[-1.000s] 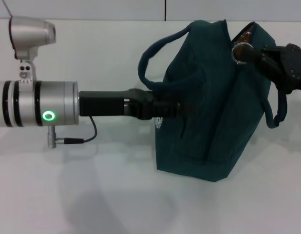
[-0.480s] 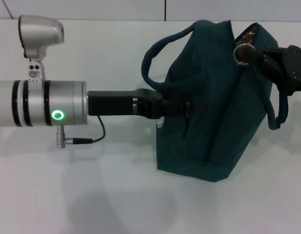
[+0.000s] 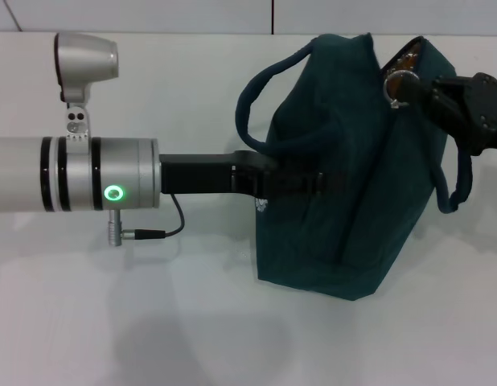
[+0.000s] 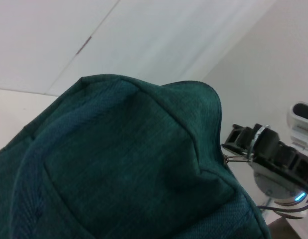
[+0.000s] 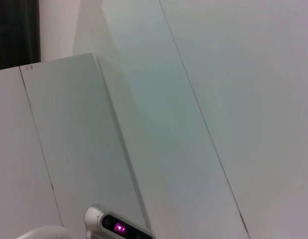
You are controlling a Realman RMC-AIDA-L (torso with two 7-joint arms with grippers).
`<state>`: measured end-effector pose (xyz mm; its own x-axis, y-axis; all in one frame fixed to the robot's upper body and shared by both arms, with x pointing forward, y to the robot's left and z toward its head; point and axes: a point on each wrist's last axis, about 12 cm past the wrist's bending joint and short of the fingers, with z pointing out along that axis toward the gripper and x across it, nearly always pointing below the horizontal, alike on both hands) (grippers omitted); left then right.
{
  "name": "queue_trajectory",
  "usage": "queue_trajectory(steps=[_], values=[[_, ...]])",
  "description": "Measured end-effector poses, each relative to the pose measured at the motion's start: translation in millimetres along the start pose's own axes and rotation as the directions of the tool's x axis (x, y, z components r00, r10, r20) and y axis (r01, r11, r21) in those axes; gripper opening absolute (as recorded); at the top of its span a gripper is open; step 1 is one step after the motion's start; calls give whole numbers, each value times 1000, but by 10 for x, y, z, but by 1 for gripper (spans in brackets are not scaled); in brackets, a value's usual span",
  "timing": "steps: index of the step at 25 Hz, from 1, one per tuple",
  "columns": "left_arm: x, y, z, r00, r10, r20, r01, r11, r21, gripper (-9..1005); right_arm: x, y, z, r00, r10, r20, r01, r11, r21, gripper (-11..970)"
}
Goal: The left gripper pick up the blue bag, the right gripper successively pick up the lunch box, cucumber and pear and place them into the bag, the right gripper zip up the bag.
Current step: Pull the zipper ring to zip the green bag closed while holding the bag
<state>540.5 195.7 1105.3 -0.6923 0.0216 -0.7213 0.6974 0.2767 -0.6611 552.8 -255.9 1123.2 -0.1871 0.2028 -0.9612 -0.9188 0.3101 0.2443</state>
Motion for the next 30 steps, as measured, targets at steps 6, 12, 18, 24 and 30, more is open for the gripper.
queue_trajectory(steps=[6, 12, 18, 24, 30], values=[[-78, -94, -5, 1000, -10, 21, 9, 997, 71, 787, 0, -2, -2, 1000, 0, 0, 0, 1000, 2, 57], [-121, -129, 20, 999, -31, 8, 30, 997, 74, 786, -3, -6, -5, 1000, -4, -1, 4, 1000, 3, 58], [-77, -65, 141, 999, -31, -16, 31, 999, 4, 785, 8, -6, -24, 1000, -14, -2, 14, 1000, 12, 59], [-88, -40, 170, 1000, -26, -15, 26, 999, -24, 782, 13, -13, -28, 1000, -14, -4, 14, 1000, 19, 60], [-86, 19, 140, 1000, -24, 10, 25, 997, -73, 782, 7, -13, -22, 1000, -15, -3, 15, 1000, 17, 61]])
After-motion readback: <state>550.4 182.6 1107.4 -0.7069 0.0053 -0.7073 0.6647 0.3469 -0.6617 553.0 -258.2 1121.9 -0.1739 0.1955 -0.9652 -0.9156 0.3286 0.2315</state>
